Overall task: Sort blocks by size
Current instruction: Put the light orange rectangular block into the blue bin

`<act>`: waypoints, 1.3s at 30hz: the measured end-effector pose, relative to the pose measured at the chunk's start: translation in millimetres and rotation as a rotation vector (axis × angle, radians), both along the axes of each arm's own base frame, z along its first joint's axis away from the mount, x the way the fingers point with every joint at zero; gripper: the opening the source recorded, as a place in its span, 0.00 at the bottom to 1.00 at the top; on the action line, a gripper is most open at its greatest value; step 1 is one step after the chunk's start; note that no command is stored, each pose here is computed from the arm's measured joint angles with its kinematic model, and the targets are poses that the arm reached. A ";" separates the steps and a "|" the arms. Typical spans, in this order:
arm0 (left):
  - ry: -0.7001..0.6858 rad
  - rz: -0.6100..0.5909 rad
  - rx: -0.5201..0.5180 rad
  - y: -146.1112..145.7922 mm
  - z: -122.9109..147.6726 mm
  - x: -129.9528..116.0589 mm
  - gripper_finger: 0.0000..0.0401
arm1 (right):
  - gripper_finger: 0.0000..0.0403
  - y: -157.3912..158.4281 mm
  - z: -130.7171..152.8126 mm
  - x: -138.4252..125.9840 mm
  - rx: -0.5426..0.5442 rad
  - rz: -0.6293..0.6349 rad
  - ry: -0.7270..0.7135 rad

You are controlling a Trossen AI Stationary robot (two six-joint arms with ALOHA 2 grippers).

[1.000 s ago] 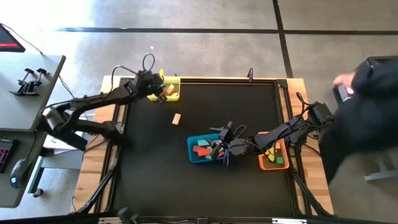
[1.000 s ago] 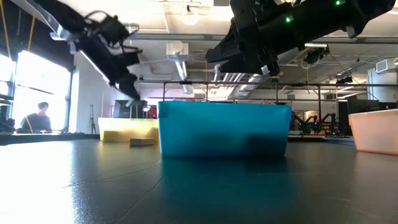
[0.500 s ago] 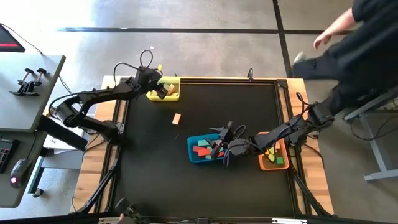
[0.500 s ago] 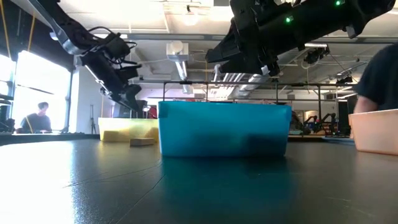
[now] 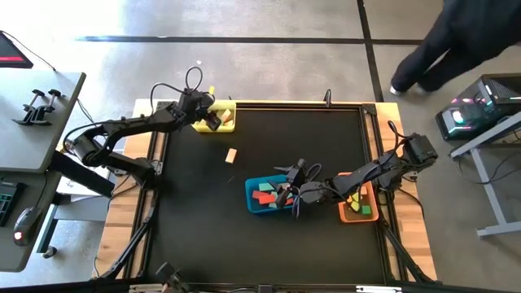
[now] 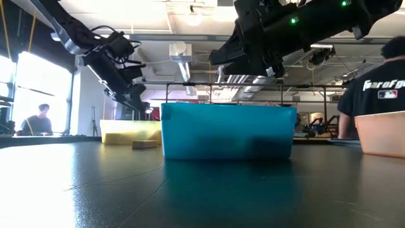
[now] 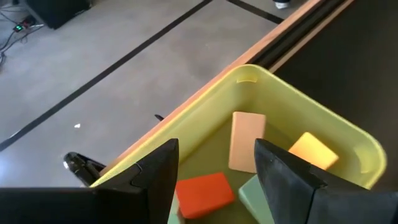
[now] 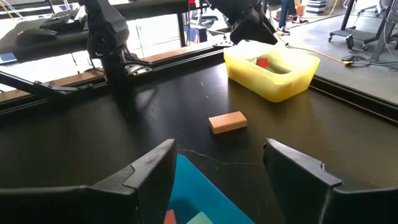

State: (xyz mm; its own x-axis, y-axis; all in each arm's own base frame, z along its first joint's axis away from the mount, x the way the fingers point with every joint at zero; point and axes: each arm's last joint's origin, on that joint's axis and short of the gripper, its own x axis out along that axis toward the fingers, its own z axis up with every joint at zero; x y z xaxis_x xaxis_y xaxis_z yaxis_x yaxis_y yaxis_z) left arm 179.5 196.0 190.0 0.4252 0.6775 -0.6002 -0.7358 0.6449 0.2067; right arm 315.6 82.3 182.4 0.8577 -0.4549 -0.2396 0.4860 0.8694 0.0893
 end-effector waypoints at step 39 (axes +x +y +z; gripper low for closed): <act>-0.247 -0.415 0.030 -236.5 -48.4 0.8 0.49 | 0.59 5.2 -2.8 1.8 -0.070 0.262 0.095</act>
State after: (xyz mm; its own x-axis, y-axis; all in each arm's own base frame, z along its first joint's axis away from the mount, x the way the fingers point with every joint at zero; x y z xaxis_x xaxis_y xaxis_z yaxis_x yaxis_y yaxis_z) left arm 180.3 -40.6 141.7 0.7909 0.4355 -0.4299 -0.4467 0.8910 0.0807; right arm 317.4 87.5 179.6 0.9234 -0.2394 -0.3001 0.2477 0.9688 -0.0106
